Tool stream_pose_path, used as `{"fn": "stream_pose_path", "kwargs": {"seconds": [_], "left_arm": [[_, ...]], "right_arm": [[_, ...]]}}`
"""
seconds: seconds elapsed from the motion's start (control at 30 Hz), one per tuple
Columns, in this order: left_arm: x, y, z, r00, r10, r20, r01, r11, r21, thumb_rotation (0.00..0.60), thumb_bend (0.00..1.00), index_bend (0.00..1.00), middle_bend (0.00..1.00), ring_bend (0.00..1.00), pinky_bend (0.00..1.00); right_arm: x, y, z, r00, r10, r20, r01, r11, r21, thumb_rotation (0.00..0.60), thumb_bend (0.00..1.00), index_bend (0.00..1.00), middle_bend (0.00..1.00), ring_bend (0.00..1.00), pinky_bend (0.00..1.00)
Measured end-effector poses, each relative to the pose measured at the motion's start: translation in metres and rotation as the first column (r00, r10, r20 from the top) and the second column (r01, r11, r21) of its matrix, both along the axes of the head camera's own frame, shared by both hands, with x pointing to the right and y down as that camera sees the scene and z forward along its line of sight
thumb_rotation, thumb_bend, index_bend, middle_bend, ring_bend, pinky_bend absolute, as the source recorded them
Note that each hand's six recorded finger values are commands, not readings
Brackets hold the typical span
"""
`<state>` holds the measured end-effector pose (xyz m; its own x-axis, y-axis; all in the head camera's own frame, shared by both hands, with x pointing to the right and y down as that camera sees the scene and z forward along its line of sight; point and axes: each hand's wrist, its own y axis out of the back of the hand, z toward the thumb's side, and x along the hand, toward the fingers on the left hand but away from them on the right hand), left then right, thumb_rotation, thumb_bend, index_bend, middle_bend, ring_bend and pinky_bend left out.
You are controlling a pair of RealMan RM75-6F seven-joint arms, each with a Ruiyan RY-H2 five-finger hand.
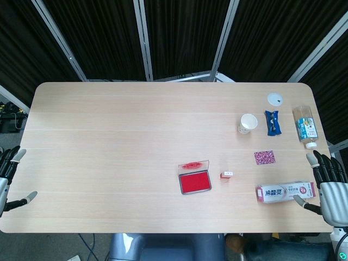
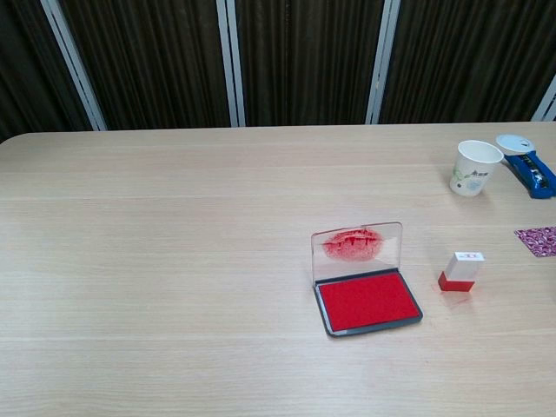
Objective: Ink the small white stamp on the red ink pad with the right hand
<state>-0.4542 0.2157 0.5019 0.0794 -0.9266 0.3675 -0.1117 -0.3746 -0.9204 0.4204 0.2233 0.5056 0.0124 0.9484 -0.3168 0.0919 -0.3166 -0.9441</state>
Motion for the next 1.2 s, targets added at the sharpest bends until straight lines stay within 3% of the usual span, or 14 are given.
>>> {"fn": "stream_pose_path", "kwargs": {"seconds": [0.23,0.3,0.43,0.47,0.57,0.67,0.83,0.97,1.2], "left_arm": [[-0.001,0.0,0.0,1.0,-0.007,0.0,0.007,1.0,-0.001,0.6,0.0,0.0,0.0,0.0,0.0],[-0.001,0.0,0.0,1.0,-0.008,0.0,0.008,1.0,-0.003,0.6,0.0,0.0,0.0,0.0,0.0],[-0.001,0.0,0.002,1.0,-0.005,0.012,0.005,1.0,-0.007,0.6,0.0,0.0,0.0,0.0,0.0],[-0.001,-0.001,0.003,1.0,-0.005,0.017,0.006,1.0,-0.008,0.6,0.0,0.0,0.0,0.0,0.0],[-0.002,-0.003,0.007,0.999,-0.015,0.029,0.015,1.0,-0.014,0.6,0.0,0.0,0.0,0.0,0.0],[-0.004,-0.005,0.013,0.999,-0.029,0.045,0.03,0.999,-0.027,0.6,0.0,0.0,0.0,0.0,0.0],[-0.003,-0.009,0.021,0.997,-0.034,0.071,0.037,0.998,-0.042,0.6,0.0,0.0,0.0,0.0,0.0],[-0.003,-0.012,0.029,0.994,-0.041,0.1,0.047,0.997,-0.059,0.6,0.0,0.0,0.0,0.0,0.0],[-0.004,-0.014,0.039,0.99,-0.054,0.133,0.065,0.995,-0.076,0.6,0.0,0.0,0.0,0.0,0.0]], "right_arm": [[0.0,0.001,0.002,1.0,-0.006,-0.002,0.006,1.0,-0.01,0.6,0.0,0.0,0.0,0.0,0.0],[-0.001,0.002,0.004,1.0,-0.009,-0.003,0.009,1.0,-0.019,0.6,0.0,0.0,0.0,0.05,0.06],[-0.003,-0.001,0.01,1.0,-0.026,-0.006,0.026,0.999,-0.029,0.6,0.0,0.0,0.0,0.5,0.7],[-0.005,-0.004,0.012,0.999,-0.038,-0.009,0.038,0.999,-0.03,0.6,0.0,0.0,0.0,0.58,0.79],[-0.012,-0.013,0.023,0.997,-0.078,-0.02,0.077,0.996,-0.045,0.6,0.0,0.0,0.01,0.72,0.91],[-0.02,-0.021,0.039,0.994,-0.109,-0.01,0.108,0.989,-0.097,0.6,0.0,0.05,0.12,0.8,0.99],[-0.039,-0.038,0.073,0.99,-0.136,0.035,0.14,0.963,-0.231,0.6,0.0,0.22,0.32,0.89,1.0],[-0.066,-0.055,0.106,0.988,-0.132,0.076,0.149,0.943,-0.299,0.6,0.0,0.28,0.36,0.9,1.0],[-0.1,-0.061,0.143,0.988,-0.145,0.043,0.151,0.935,-0.322,0.6,0.08,0.31,0.38,0.9,1.0]]}}
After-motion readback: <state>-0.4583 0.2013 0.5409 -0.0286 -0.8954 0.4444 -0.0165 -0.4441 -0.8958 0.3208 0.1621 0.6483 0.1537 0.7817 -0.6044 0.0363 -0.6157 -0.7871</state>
